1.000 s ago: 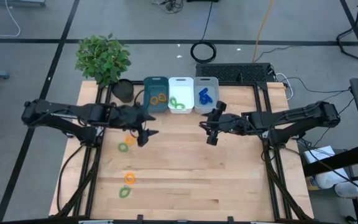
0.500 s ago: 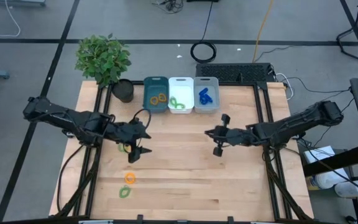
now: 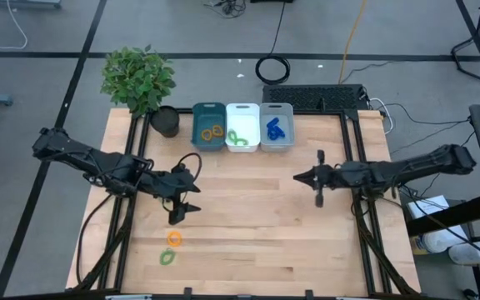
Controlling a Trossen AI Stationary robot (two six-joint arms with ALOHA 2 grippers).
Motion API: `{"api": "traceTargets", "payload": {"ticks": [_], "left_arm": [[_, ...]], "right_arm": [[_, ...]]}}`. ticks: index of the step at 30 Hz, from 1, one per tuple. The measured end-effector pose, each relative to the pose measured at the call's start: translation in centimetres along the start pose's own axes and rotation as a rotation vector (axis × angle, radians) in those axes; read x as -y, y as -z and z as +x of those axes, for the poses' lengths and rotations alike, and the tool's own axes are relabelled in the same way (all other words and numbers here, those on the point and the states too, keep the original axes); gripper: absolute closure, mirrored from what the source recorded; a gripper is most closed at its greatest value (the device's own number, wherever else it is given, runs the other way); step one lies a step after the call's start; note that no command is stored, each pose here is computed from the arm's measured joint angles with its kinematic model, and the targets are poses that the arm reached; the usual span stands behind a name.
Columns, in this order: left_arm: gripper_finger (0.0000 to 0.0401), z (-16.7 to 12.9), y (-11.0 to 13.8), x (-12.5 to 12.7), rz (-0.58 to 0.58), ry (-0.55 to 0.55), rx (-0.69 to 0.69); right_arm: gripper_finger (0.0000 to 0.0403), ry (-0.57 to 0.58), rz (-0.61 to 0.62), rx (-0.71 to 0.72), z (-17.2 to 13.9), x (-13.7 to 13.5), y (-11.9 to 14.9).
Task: Sort spring keychains
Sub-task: Put the green spring keychain in the white bin
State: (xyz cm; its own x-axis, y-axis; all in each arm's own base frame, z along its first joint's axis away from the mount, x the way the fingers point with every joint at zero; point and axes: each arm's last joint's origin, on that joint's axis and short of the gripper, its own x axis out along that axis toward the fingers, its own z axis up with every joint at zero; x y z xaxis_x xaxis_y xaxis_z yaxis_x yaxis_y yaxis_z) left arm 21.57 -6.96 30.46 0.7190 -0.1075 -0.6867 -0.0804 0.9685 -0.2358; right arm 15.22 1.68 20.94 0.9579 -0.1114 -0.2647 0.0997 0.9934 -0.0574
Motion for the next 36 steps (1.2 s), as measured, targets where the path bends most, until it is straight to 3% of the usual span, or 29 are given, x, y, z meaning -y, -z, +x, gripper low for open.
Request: {"api": "traceTargets", "payload": {"ticks": [5,17,23,28,36], "left_arm": [[0.0100,0.0,0.0,0.0,-0.008,0.000,0.000],[0.0100,0.0,0.1,0.0,-0.060,-0.010,-0.010],[0.0100,1.5,0.5,-0.3,-0.224,-0.108,-0.051],[0.0100,3.3,1.1,-0.6,-0.410,-0.176,-0.139],[0.0100,5.6,2.1,-0.8,-0.519,-0.279,-0.241]], "right_arm": [[0.0403,-0.035,0.003,0.029,-1.0,0.5,1.2],[0.0403,0.075,0.026,0.184,-3.2,2.2,2.2],[0.0403,0.119,0.039,0.218,-4.4,2.7,2.6],[0.0403,0.251,0.082,0.246,-5.4,3.2,2.8],[0.0403,0.250,0.103,0.231,-5.8,3.3,3.2]]}}
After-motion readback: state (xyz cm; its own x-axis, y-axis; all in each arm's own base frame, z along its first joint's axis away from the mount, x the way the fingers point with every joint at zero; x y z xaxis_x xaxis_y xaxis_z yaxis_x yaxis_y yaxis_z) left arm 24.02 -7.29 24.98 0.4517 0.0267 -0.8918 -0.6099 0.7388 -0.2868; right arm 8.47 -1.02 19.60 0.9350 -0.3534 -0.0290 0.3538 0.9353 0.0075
